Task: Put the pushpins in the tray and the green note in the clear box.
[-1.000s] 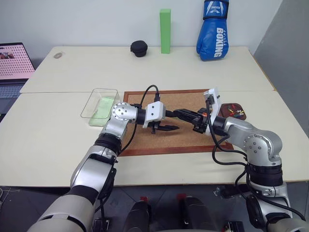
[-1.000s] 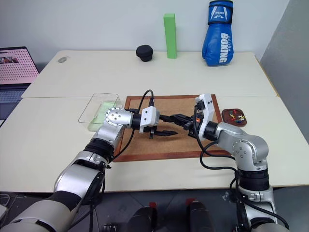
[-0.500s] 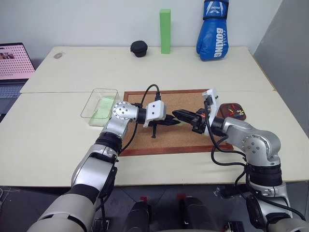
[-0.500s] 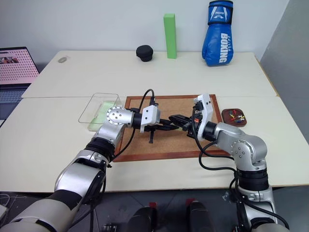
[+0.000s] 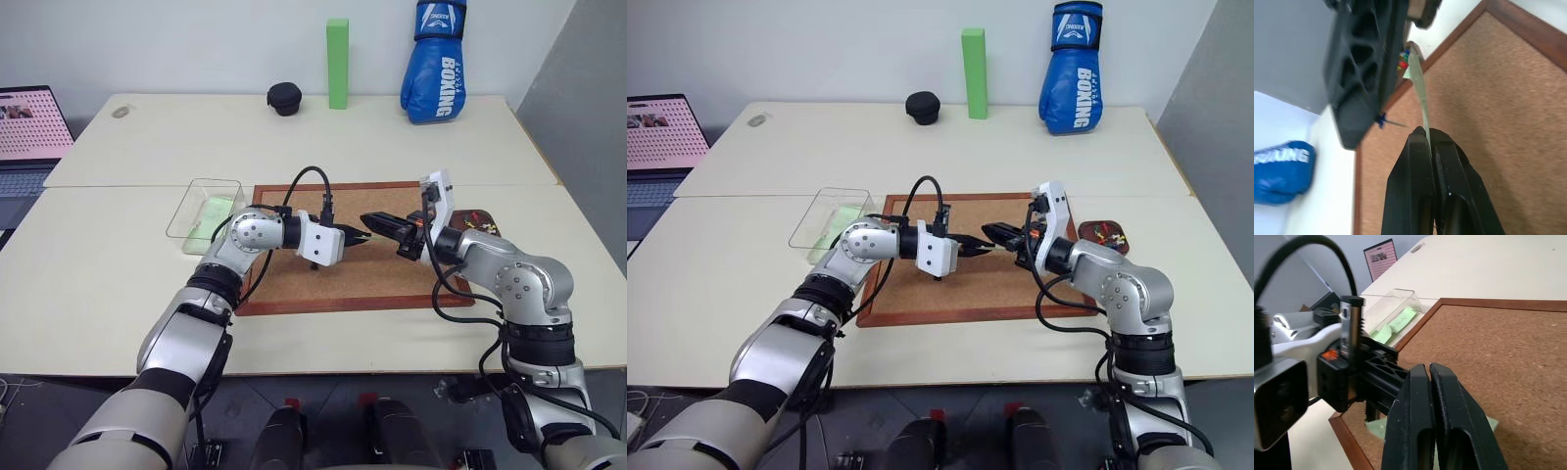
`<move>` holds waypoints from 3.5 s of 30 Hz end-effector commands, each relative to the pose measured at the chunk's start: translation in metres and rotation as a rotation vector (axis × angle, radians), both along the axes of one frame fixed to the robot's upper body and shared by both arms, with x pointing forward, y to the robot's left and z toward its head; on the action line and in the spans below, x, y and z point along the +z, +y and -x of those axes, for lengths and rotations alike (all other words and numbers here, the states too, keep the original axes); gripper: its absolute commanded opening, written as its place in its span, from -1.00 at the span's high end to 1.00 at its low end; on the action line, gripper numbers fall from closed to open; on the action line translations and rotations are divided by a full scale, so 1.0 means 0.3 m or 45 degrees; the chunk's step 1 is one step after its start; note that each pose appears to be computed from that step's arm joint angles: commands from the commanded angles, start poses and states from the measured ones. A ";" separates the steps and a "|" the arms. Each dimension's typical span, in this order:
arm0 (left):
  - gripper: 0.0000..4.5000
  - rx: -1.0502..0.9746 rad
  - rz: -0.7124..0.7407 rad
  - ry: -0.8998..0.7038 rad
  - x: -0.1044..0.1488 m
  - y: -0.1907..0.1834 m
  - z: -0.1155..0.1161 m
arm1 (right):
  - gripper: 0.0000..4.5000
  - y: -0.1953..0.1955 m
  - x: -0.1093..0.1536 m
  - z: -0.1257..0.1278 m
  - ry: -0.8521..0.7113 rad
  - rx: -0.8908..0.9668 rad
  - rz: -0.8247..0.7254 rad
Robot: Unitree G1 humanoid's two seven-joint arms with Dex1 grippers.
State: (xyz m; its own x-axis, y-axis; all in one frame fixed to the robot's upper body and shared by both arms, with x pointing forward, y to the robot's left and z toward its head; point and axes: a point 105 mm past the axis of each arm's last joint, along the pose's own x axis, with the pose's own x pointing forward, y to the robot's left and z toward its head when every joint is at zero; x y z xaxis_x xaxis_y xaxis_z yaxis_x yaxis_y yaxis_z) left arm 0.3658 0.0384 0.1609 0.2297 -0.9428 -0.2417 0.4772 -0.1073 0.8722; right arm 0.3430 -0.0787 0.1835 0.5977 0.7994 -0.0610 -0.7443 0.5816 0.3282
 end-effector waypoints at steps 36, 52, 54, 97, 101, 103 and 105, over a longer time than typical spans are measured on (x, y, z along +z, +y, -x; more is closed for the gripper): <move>0.99 0.367 0.461 1.115 -0.037 -0.015 0.101 | 1.00 -0.593 -0.111 -0.257 -0.164 -1.006 0.429; 1.00 0.353 0.463 1.117 -0.035 -0.017 0.102 | -0.41 -0.587 -0.111 -0.261 -0.155 -1.007 0.390; 1.00 0.349 0.462 1.119 -0.037 -0.020 0.103 | -0.62 -0.593 -0.111 -0.259 -0.156 -1.013 0.393; 1.00 1.733 1.335 0.455 0.125 0.706 -0.060 | -0.99 0.103 0.183 0.200 -0.616 0.173 0.126; 1.00 1.810 1.372 0.512 0.064 0.715 -0.044 | -0.99 0.106 0.179 0.187 -0.617 0.178 0.132; 1.00 1.821 1.409 0.549 0.057 0.720 -0.038 | -0.99 0.104 0.178 0.185 -0.618 0.182 0.137; 0.91 1.825 1.415 0.556 0.055 0.725 -0.037 | -1.00 0.098 0.174 0.178 -0.618 0.177 0.149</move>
State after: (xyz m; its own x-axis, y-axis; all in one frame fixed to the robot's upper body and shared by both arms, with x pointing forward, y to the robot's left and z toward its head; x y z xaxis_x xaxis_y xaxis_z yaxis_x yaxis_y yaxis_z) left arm 0.3801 0.2510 0.1549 0.9907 0.1241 -0.0566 -0.1202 0.9904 0.0679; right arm 0.2906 -0.0477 0.2235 0.4763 0.8766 0.0683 -0.8724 0.4808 -0.0882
